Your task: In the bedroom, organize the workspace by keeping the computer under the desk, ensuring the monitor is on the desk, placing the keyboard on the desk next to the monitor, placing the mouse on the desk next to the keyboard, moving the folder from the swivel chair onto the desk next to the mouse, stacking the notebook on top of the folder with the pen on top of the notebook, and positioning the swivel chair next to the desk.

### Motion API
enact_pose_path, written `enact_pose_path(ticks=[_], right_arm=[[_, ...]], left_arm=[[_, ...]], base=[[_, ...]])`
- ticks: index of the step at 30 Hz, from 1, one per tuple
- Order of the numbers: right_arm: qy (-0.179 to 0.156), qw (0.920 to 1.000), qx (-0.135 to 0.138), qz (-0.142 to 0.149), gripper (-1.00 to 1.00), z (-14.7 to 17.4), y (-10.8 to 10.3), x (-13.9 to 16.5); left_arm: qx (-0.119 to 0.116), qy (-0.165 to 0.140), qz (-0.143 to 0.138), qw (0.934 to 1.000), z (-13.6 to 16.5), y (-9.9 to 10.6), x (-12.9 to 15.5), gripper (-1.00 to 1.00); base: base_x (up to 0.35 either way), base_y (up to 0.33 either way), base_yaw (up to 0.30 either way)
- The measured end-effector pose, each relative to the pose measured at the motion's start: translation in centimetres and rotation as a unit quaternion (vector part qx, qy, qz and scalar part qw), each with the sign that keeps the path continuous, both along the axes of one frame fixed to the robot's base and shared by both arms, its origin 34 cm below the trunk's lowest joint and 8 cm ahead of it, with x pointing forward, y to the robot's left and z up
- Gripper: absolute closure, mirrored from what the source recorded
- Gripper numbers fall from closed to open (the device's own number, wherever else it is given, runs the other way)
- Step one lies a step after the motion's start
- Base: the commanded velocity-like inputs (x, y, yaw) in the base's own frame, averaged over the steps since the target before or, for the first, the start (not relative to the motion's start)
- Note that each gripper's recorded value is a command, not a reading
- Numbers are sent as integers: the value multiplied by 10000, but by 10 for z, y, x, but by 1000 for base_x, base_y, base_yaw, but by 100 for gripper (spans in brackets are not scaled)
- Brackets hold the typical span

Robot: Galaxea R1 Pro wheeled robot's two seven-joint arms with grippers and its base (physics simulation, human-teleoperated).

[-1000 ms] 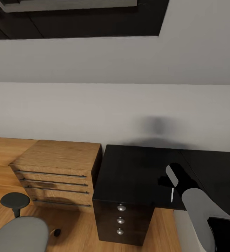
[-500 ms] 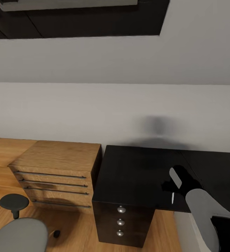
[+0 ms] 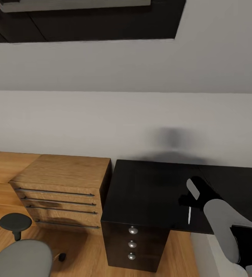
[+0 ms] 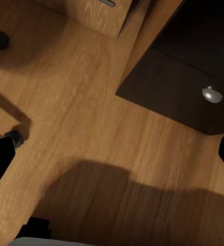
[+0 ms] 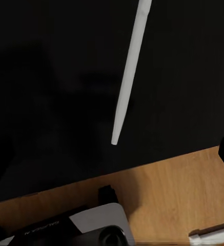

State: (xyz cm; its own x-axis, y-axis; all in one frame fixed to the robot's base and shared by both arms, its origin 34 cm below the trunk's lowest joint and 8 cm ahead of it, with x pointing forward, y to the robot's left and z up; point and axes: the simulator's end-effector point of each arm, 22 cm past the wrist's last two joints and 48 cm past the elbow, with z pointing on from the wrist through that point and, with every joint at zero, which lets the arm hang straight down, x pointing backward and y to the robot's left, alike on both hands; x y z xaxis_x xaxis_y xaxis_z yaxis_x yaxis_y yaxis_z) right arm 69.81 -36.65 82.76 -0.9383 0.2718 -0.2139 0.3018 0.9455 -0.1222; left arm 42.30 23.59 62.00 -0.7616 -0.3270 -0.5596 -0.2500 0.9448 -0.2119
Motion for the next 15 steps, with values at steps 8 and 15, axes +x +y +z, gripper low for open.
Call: enact_pose_path(ticks=[8, 15], right_arm=[[44, 10000, 89, 0, -100, 24, 4, 19], [66, 9999, 104, -3, -100, 32, 5, 24]], left_arm=[[1, 0, 5, 10000, 0, 0, 0, -100], [-1, -4, 5, 10000, 0, 0, 0, -100]], base=[[0, 0, 0], [120, 0, 0]])
